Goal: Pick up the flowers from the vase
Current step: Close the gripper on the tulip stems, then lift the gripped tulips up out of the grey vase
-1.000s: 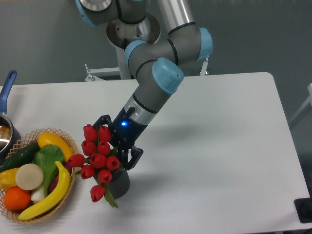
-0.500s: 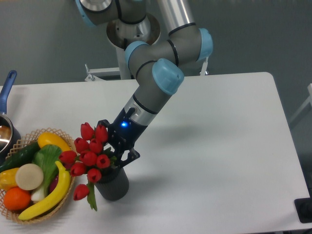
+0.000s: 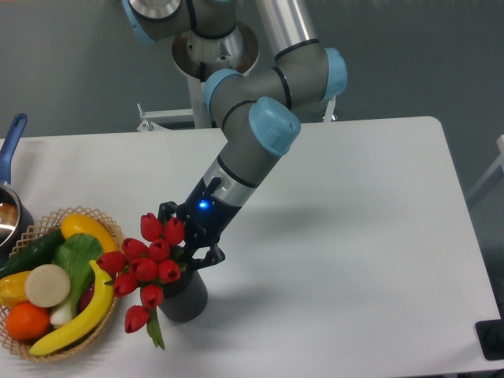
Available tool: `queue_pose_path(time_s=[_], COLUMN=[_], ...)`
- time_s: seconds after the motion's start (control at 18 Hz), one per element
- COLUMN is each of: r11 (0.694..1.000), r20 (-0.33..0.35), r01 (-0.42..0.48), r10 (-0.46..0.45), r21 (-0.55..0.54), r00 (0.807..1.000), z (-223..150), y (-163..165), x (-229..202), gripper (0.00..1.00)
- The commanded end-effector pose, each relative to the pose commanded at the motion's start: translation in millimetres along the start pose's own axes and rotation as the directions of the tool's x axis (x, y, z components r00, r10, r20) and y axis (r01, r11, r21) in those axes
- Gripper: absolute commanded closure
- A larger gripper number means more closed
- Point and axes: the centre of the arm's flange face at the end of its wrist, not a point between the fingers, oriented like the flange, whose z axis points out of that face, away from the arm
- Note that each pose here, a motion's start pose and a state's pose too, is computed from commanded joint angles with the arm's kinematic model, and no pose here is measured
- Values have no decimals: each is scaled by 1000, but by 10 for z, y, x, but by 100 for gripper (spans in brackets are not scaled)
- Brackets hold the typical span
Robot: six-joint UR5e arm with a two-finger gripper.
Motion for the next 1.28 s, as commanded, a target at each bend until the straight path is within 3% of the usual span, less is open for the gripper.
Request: queue_pose_path(time_s=[0.5, 1.28], r11=[999, 988], r20=[24, 45], r01=[9, 50], r10=[-10, -58], r21=[42, 148], r00=[1000, 997], z=[-228, -750], y=[-64, -422], x=[-86, 129], gripper=[83, 82])
